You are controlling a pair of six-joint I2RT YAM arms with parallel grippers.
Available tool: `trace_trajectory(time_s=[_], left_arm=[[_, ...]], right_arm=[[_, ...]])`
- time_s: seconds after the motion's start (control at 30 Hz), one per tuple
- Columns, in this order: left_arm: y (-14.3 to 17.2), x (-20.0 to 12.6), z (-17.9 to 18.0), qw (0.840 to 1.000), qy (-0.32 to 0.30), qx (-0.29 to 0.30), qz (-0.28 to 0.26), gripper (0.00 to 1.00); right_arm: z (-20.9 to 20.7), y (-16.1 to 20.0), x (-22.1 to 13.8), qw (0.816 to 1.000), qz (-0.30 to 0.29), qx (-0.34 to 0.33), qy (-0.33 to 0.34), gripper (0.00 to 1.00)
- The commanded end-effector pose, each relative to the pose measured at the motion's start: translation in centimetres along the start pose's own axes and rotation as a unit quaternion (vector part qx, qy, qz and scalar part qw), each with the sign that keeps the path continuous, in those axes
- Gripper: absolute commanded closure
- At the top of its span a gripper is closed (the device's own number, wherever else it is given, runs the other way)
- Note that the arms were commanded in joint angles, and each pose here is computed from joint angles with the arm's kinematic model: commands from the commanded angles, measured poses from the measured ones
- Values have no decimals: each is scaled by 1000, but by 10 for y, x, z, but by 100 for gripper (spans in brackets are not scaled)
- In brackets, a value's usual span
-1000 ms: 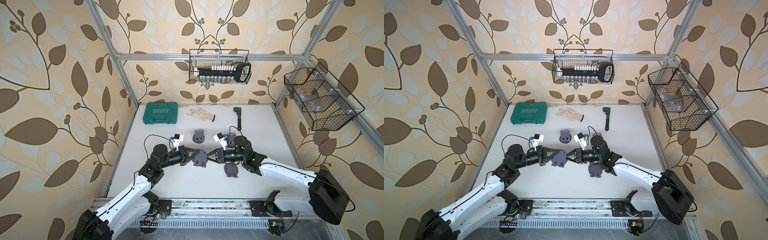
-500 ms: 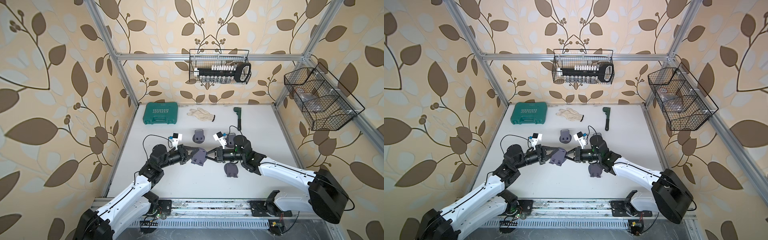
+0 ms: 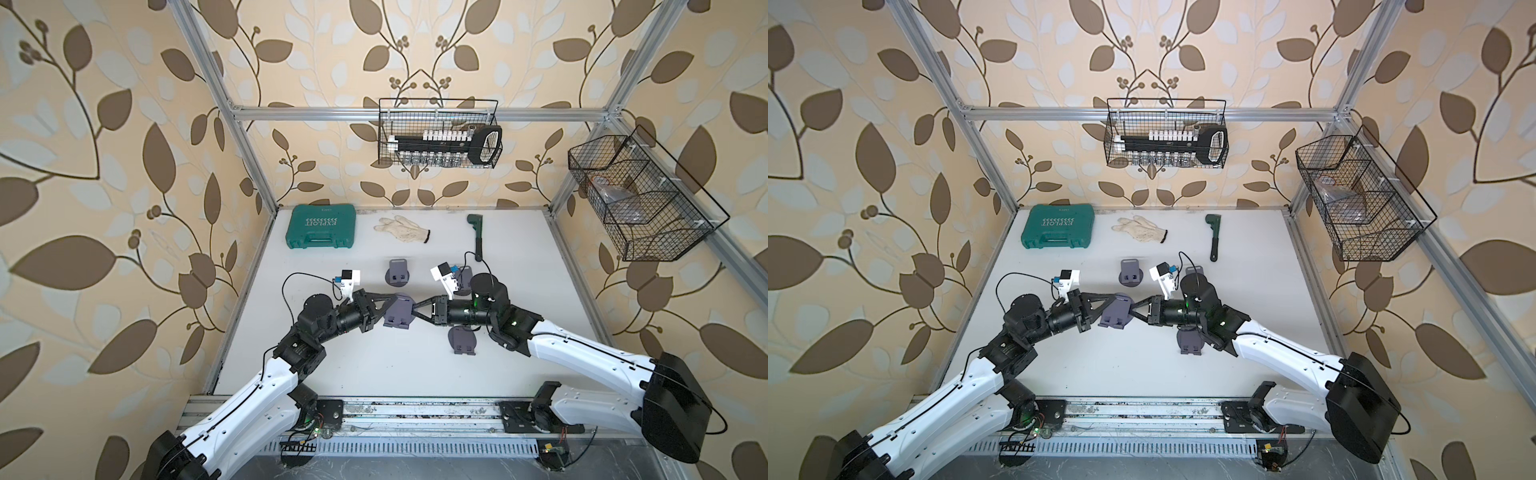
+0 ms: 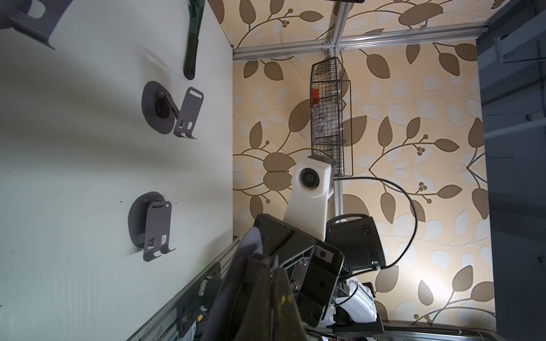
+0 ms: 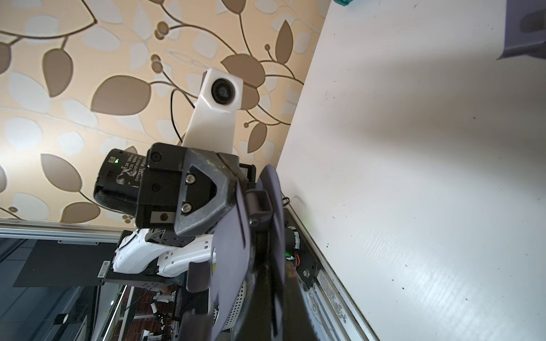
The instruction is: Open the phone stand
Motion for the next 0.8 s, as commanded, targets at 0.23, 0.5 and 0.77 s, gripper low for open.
trace_trajectory(time_s=[0.23, 0.5, 0.77], left_arm=[[-19, -12, -101, 978, 130, 132, -94, 100], [-25, -11, -106, 953, 217, 174, -118, 100], [-22, -5, -133, 922, 282, 242, -109, 100]], right_arm=[[-67, 43, 20, 980, 86, 179, 12, 100], [-82, 47, 23, 965, 94, 244, -18, 100], [-87, 47, 20, 956, 110, 272, -9, 100]])
Point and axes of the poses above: each gripper's point midway between its finger pads, its own x axis out along the fingers, its own z axis along the line the jaws close on, y = z × x, the point moved 5 cm from there along -x, back along the fingers, and after that the axes turned 8 degrees about -x, right-handed, at the moved point
